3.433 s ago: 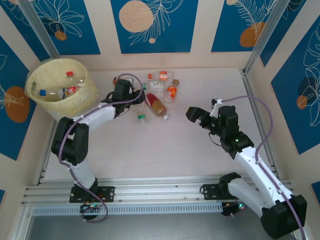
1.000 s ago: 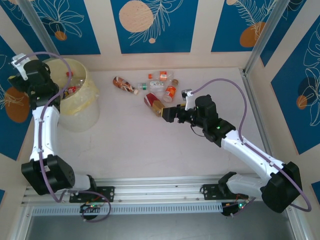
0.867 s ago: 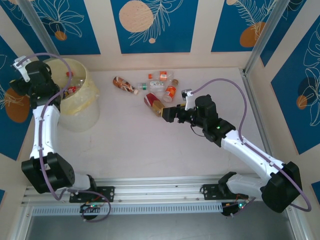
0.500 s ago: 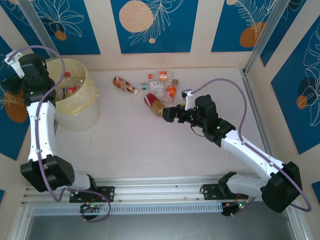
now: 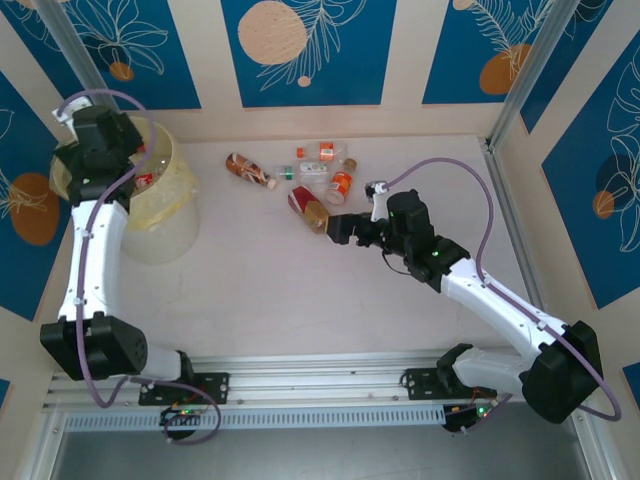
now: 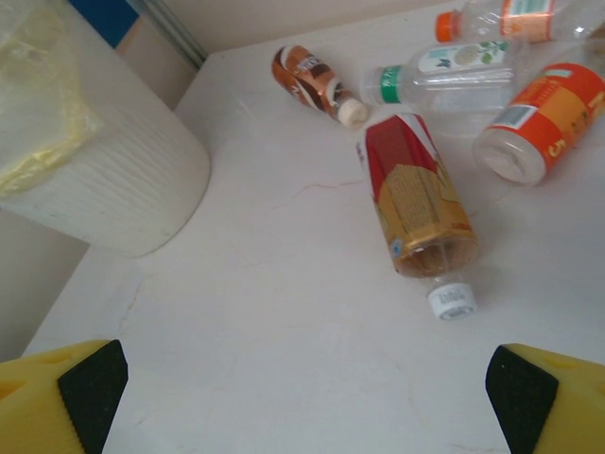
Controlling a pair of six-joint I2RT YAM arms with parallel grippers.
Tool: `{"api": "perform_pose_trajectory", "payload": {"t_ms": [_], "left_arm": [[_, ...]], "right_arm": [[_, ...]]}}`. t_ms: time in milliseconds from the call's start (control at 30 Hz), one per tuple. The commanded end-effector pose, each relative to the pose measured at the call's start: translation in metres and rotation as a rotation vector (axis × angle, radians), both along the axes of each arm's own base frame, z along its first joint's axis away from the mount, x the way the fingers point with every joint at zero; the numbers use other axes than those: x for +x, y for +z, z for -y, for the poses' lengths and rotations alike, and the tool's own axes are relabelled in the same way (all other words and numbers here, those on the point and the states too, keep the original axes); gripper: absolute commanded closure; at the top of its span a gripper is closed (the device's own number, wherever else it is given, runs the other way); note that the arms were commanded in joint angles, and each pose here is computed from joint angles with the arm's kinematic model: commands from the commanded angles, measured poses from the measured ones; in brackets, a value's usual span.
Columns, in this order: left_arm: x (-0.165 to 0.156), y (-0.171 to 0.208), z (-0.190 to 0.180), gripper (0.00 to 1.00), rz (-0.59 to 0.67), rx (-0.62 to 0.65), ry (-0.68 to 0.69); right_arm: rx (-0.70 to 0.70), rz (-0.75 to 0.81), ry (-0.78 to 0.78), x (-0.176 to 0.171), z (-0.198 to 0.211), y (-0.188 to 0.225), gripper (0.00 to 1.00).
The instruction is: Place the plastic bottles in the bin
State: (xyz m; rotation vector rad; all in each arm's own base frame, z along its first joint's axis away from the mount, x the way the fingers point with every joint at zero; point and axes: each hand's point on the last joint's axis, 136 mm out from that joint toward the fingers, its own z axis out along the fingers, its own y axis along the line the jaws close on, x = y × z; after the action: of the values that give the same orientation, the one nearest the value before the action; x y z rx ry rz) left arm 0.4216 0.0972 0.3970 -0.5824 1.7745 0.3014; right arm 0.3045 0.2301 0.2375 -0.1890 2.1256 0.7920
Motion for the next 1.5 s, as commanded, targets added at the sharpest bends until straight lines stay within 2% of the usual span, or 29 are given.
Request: {"api": "perform_pose_trajectory", "payload": {"t_ms": [0, 267, 433, 667, 800, 867, 967, 1033, 1200, 1367, 1467], "left_arm": [[0.011, 0.002, 0.044, 0.0, 0.03, -0.029, -0.122], [0.021, -0.019, 0.144, 0.0, 0.045, -0.118, -0.358], [0.026, -0.034, 0.201, 0.0, 0.04, -0.128, -0.477], [0.042, -0.072, 0.257, 0.0, -0.049, -0.14, -0.549], [0.048, -0.105, 0.282, 0.0, -0.103, -0.221, -0.588], [0.051, -0.125, 0.295, 0.0, -0.156, -0.259, -0.618], [0.054, -0.152, 0.312, 0.0, -0.232, -0.31, -0.654], [0.059, -0.165, 0.323, 0.0, -0.264, -0.327, -0.683], [0.068, -0.194, 0.332, 0.0, -0.348, -0.406, -0.64], [0.062, -0.234, 0.328, 0.0, -0.46, -0.522, -0.475], [0.062, -0.252, 0.334, 0.0, -0.492, -0.564, -0.447]], "right_arm": [[-0.012, -0.013, -0.09, 0.005, 0.016, 0.003, 0.0], [0.006, -0.064, -0.228, 0.008, 0.043, -0.008, 0.0], [0.026, -0.076, -0.293, 0.005, 0.057, -0.013, 0.0], [0.061, -0.073, -0.348, -0.001, 0.073, -0.013, 0.0], [0.076, -0.068, -0.364, -0.005, 0.08, -0.012, 0.0], [0.086, -0.057, -0.342, -0.009, 0.079, -0.011, 0.0], [0.128, 0.014, -0.154, -0.021, 0.054, 0.005, 0.0], [0.138, 0.024, -0.105, -0.026, 0.048, 0.01, 0.0], [0.116, 0.02, -0.125, -0.027, 0.052, 0.01, 0.0], [0.119, 0.023, -0.159, -0.028, 0.058, 0.009, 0.0], [0.119, 0.028, -0.174, -0.028, 0.062, 0.009, 0.0]]}}
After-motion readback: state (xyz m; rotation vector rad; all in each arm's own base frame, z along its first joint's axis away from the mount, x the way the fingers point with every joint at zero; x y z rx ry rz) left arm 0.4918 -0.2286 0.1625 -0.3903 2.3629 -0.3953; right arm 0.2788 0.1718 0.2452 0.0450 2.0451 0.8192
